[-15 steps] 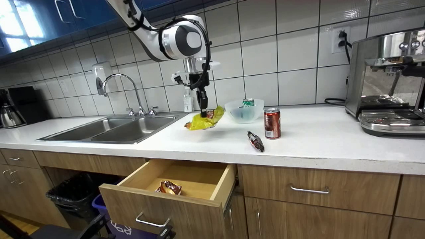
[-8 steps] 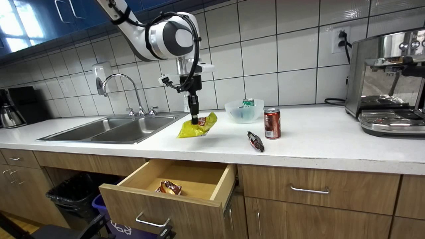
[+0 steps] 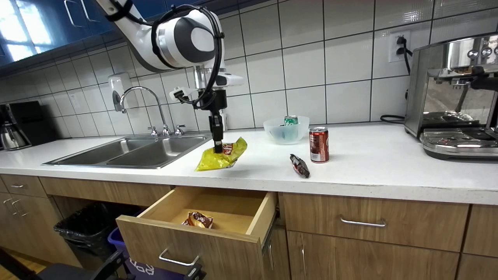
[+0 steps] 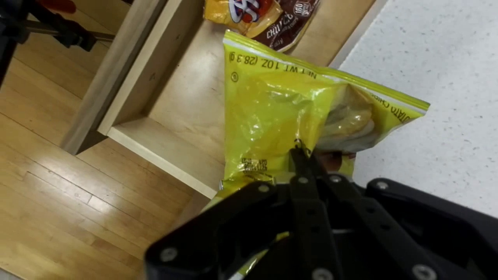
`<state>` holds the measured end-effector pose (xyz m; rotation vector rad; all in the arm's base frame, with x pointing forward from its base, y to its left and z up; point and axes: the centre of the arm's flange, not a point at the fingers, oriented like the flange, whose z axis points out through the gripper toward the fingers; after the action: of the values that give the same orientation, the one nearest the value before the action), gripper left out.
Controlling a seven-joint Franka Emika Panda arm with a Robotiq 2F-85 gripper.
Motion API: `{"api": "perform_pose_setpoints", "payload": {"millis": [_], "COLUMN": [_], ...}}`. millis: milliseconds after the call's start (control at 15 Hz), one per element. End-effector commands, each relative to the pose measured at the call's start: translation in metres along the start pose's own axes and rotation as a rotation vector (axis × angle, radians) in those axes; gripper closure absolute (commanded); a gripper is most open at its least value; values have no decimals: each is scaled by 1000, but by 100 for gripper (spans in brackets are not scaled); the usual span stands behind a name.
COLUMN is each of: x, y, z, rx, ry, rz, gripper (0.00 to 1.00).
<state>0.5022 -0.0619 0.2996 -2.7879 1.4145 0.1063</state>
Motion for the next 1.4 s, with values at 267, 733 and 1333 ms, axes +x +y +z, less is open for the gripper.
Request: {"api": "perform_pose_setpoints", "payload": {"millis": [267, 733, 1333], "x": [-32, -38, -37], "y": [26, 34, 38], "z": [27, 60, 92], "rx": [-77, -120, -139], "ry": [-15, -45, -48], "rz": [-51, -39, 8], "gripper": [100, 100, 100]}}
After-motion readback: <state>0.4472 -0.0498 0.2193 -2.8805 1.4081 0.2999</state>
